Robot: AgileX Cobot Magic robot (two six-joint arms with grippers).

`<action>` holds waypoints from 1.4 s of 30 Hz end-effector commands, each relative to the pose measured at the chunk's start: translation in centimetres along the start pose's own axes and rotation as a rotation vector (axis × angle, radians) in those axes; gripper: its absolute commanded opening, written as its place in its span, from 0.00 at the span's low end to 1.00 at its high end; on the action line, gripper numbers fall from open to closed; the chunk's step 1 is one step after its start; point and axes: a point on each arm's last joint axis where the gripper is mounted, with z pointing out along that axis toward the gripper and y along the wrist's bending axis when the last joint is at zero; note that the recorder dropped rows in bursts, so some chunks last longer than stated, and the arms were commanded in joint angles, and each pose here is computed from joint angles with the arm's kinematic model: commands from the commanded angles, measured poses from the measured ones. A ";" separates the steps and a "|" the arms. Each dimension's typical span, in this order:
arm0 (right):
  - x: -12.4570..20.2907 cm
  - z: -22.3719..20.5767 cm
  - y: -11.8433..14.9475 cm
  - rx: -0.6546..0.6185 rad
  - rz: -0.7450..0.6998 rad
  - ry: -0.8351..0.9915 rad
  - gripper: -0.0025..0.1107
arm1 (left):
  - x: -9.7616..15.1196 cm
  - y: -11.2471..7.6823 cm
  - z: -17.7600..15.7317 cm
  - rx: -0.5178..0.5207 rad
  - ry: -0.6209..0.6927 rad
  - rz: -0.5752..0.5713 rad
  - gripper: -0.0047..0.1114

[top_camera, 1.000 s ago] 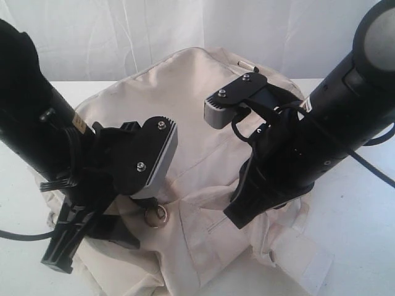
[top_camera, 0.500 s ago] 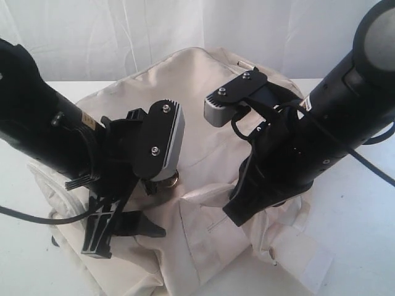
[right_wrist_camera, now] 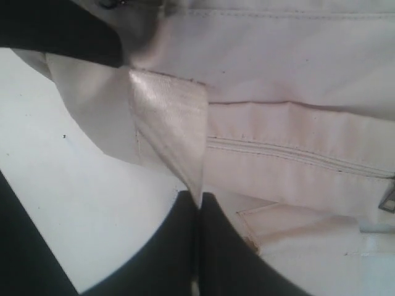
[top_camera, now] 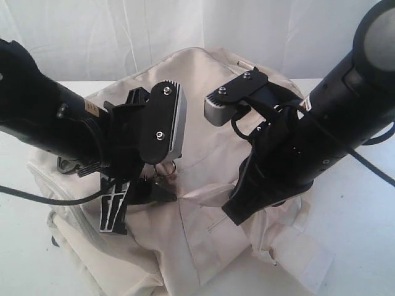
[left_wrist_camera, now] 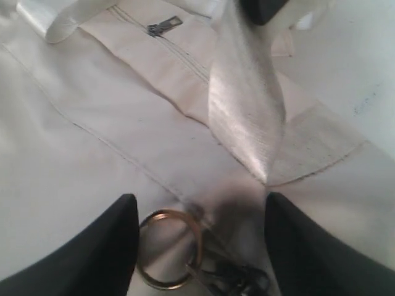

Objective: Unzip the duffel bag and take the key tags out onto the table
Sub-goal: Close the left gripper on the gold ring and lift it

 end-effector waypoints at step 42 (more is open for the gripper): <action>-0.1 -0.5 0.1 0.006 0.000 -0.017 0.02 | 0.3 -1.8 -2.1 0.010 -0.039 -0.045 0.04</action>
